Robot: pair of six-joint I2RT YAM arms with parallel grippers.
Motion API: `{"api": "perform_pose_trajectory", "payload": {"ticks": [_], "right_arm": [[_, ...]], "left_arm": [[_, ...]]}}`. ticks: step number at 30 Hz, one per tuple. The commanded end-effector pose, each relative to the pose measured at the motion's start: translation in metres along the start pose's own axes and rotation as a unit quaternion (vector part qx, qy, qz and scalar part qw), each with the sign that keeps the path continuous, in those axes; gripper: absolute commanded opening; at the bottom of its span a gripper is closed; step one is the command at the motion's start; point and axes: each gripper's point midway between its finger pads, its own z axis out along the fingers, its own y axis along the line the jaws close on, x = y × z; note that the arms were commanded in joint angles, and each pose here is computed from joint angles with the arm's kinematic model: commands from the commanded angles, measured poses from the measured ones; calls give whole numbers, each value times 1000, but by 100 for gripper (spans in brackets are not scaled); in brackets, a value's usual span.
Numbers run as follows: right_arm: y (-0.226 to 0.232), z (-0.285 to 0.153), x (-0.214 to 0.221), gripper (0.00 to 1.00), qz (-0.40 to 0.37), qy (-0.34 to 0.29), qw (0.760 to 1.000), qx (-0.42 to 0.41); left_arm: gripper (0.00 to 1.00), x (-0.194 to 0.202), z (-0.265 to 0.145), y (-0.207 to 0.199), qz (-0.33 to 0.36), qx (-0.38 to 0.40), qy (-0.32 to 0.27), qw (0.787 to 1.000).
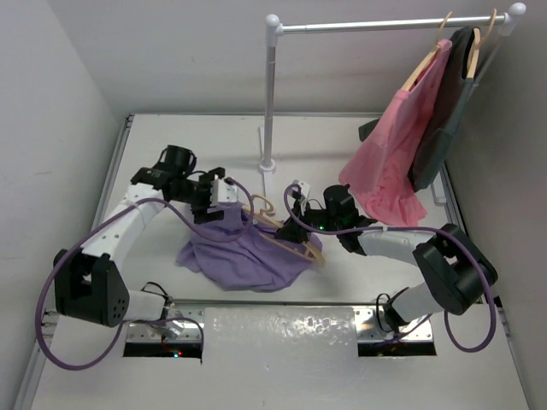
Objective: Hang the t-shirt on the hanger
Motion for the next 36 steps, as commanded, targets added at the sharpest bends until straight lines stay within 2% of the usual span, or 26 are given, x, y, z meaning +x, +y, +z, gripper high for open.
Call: {"api": "perform_pose_trajectory", "payload": {"ticks": [1, 5, 6, 8, 12, 13, 14, 15, 19, 21, 24, 27, 29, 33, 36], "right_arm": [[13, 0, -40, 0, -66, -41, 997, -28], [18, -1, -44, 0, -81, -28, 996, -31], [19, -1, -45, 0, -84, -27, 996, -33], [20, -3, -49, 0, -92, -32, 995, -32], [20, -3, -61, 0, -110, -38, 993, -28], [19, -3, -64, 0, -113, -39, 992, -28], [18, -2, -65, 0, -113, -40, 992, -28], [18, -1, -66, 0, -114, -41, 992, -28], [15, 6, -74, 0, -112, -43, 992, -33], [12, 9, -74, 0, -113, -41, 992, -32], [10, 13, -83, 0, -121, -45, 991, -32], [8, 14, -89, 0, -127, -46, 990, -31], [7, 15, -95, 0, -136, -47, 989, -28], [2, 16, -94, 0, -144, -35, 989, -19], [-1, 15, -96, 0, -147, -36, 988, -9]], "left_arm": [[77, -23, 33, -22, 69, 63, -59, 994], [73, -23, 51, 3, 16, 21, -67, 997], [66, -26, 50, 12, 21, 15, -68, 997], [49, -24, 51, 0, 42, 53, -67, 995], [32, -16, 57, -31, 53, 117, -61, 990], [25, -14, 58, -37, 65, 126, -61, 988], [11, -12, 58, -43, 61, 135, -60, 987], [8, -15, 57, -45, 61, 136, -66, 987], [9, -34, 50, -45, 43, 134, -97, 985], [18, -45, 46, -45, 35, 135, -114, 984], [22, -48, 45, -53, 18, 143, -118, 983], [17, -45, 48, -59, 10, 150, -115, 982], [2, -41, 47, -59, 9, 148, -105, 983], [0, -29, 44, -60, 10, 145, -68, 987], [0, -30, 40, -61, -7, 139, -63, 988]]}}
